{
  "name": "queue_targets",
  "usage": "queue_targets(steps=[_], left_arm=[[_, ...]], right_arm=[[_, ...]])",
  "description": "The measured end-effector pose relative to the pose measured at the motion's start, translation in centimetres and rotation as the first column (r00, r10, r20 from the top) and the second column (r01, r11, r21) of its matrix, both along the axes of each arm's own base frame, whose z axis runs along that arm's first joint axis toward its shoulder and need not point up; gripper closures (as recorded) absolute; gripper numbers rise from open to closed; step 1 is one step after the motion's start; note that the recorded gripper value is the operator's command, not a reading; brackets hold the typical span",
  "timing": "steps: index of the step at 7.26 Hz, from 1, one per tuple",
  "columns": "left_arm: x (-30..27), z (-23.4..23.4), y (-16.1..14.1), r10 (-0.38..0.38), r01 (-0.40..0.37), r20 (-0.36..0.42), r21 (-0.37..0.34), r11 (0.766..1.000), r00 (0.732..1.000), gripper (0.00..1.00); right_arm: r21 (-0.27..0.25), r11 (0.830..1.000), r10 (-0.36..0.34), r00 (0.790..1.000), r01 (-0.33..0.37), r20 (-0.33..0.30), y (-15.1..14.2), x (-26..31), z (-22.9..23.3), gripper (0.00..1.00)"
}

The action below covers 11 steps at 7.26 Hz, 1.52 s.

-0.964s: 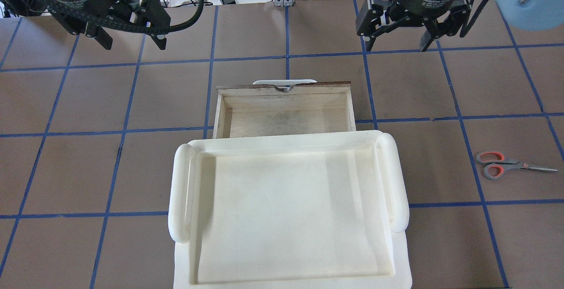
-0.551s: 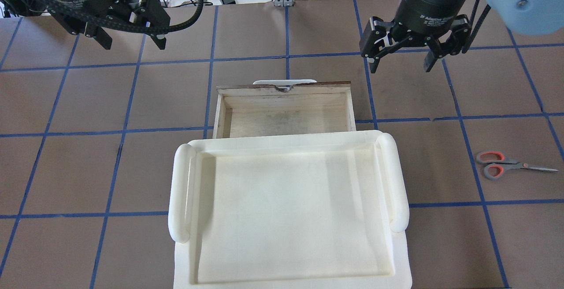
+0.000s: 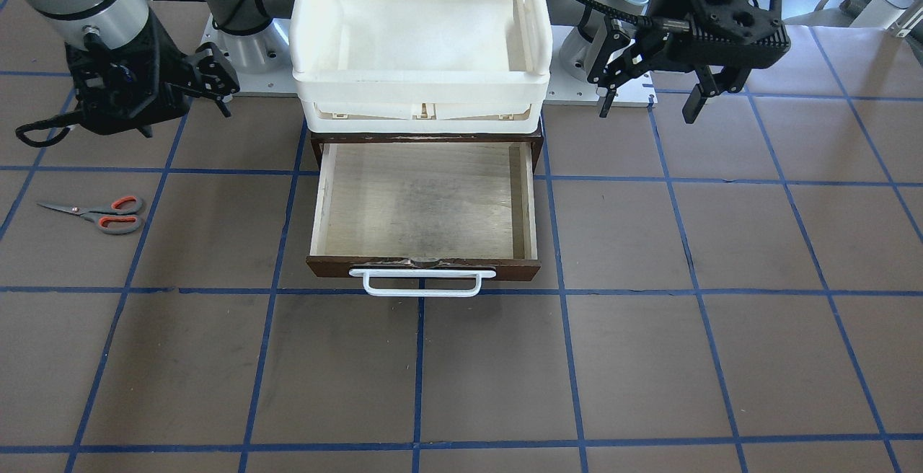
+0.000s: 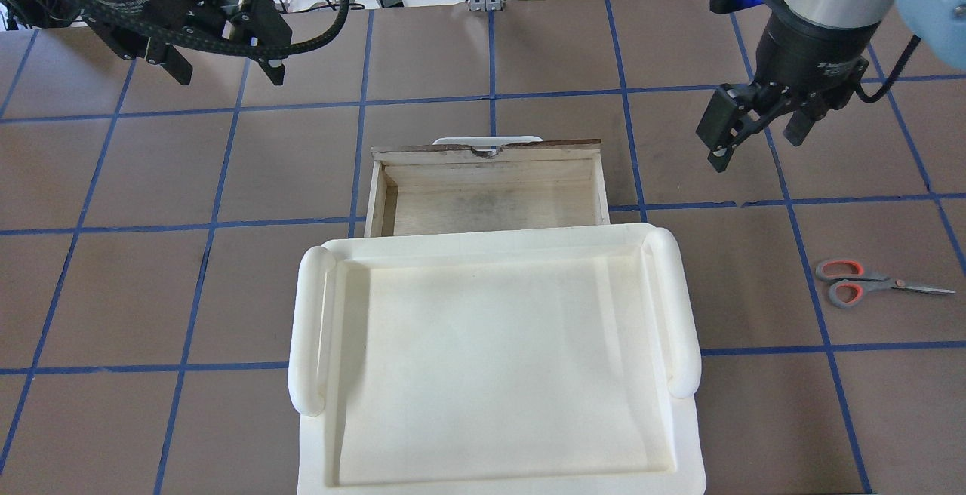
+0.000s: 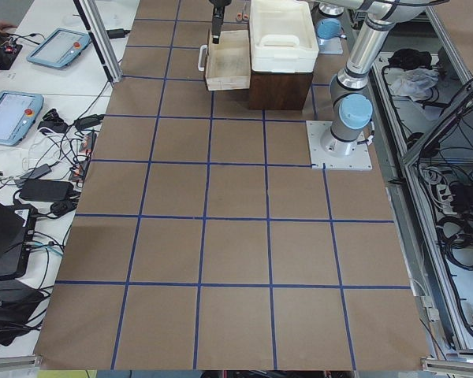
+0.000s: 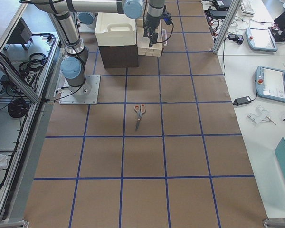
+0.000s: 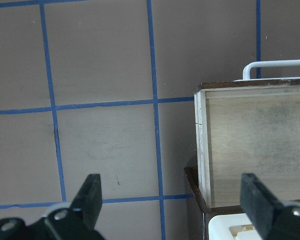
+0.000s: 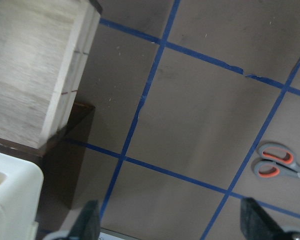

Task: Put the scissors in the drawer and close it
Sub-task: 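Move the right gripper outward and down toward the grey-orange scissors, then lower the right gripper over the scissors handles and close on them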

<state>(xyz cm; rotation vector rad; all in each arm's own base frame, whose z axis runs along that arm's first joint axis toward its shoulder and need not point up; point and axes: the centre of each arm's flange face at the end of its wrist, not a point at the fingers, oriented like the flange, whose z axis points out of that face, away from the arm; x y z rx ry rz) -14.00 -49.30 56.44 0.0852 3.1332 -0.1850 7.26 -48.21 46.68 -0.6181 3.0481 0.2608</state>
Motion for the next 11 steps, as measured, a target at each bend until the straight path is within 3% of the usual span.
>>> queue_targets(steps=[1, 2, 3, 5, 6, 7, 10, 11], left_arm=[[0.0, 0.0, 0.0, 0.000, 0.000, -0.001, 0.000, 1.000, 1.000, 0.00], [0.0, 0.0, 0.0, 0.000, 0.000, -0.001, 0.001, 1.000, 1.000, 0.00], [0.0, 0.0, 0.0, 0.000, 0.000, 0.000, 0.001, 1.000, 1.000, 0.00], [0.0, 0.0, 0.0, 0.000, 0.000, 0.000, 0.000, 1.000, 1.000, 0.00], [0.0, 0.0, 0.0, 0.000, 0.000, 0.000, 0.000, 1.000, 1.000, 0.00], [0.0, 0.0, 0.0, 0.000, 0.000, -0.001, 0.000, 1.000, 1.000, 0.00], [0.0, -0.1, -0.1, 0.001, -0.001, 0.000, 0.002, 1.000, 1.000, 0.00], [0.0, -0.1, 0.0, 0.000, 0.000, 0.000, 0.002, 1.000, 1.000, 0.00]], right_arm=[[0.020, 0.993, 0.116, 0.993, -0.116, 0.034, 0.3, -4.5, -1.9, 0.04], [0.014, 0.969, 0.246, 0.967, -0.247, 0.061, 0.7, -9.5, -4.6, 0.04], [-0.011, 0.928, 0.372, 0.926, -0.373, 0.063, 1.5, -14.2, -7.8, 0.04], [-0.060, 0.817, 0.576, 0.816, -0.573, 0.046, 4.4, -21.4, -13.6, 0.04], [-0.073, 0.765, 0.643, 0.765, -0.640, 0.035, 5.5, -23.0, -15.5, 0.04], [-0.080, 0.728, 0.684, 0.729, -0.681, 0.022, 6.4, -24.0, -17.3, 0.04], [-0.134, 0.662, 0.745, 0.666, -0.738, 0.013, 8.3, -28.1, -23.6, 0.04], [-0.149, 0.649, 0.756, 0.654, -0.746, 0.021, 8.4, -29.2, -25.4, 0.04]])
